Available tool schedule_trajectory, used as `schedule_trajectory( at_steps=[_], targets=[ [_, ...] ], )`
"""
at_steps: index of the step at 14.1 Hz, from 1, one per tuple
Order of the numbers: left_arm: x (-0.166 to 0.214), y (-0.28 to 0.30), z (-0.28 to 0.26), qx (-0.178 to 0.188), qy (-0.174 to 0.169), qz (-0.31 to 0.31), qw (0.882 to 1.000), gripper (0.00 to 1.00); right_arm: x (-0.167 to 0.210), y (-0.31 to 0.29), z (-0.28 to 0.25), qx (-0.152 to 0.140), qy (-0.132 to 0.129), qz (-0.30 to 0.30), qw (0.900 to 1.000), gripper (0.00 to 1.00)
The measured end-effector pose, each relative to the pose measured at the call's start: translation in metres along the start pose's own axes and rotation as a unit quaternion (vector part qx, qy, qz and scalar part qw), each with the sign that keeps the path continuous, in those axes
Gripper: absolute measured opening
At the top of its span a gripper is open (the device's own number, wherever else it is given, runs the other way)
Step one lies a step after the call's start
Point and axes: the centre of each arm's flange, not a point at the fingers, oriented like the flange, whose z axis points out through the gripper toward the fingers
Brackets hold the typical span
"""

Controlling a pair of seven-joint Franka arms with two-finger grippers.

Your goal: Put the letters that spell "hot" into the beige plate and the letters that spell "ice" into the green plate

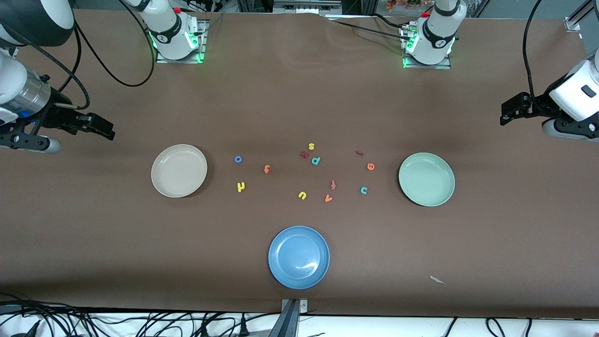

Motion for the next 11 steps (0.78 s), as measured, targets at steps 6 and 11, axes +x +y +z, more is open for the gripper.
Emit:
schedule_trajectory(
  at_steps=[6,11],
  targets=[
    [0.0006,-0.0004,-0.0010,0.000,0.003,0.000,1.000,1.00,0.0026,-0.0024,0.0024,0.001,0.004,-0.002,1.000,1.00],
    [0.0032,-0.0065,0.0030,0.000,0.002,-0.006,1.000,1.00,0.0097,-0.0040,0.0096,0.002,0.012,-0.002,1.000,1.00]
  ],
)
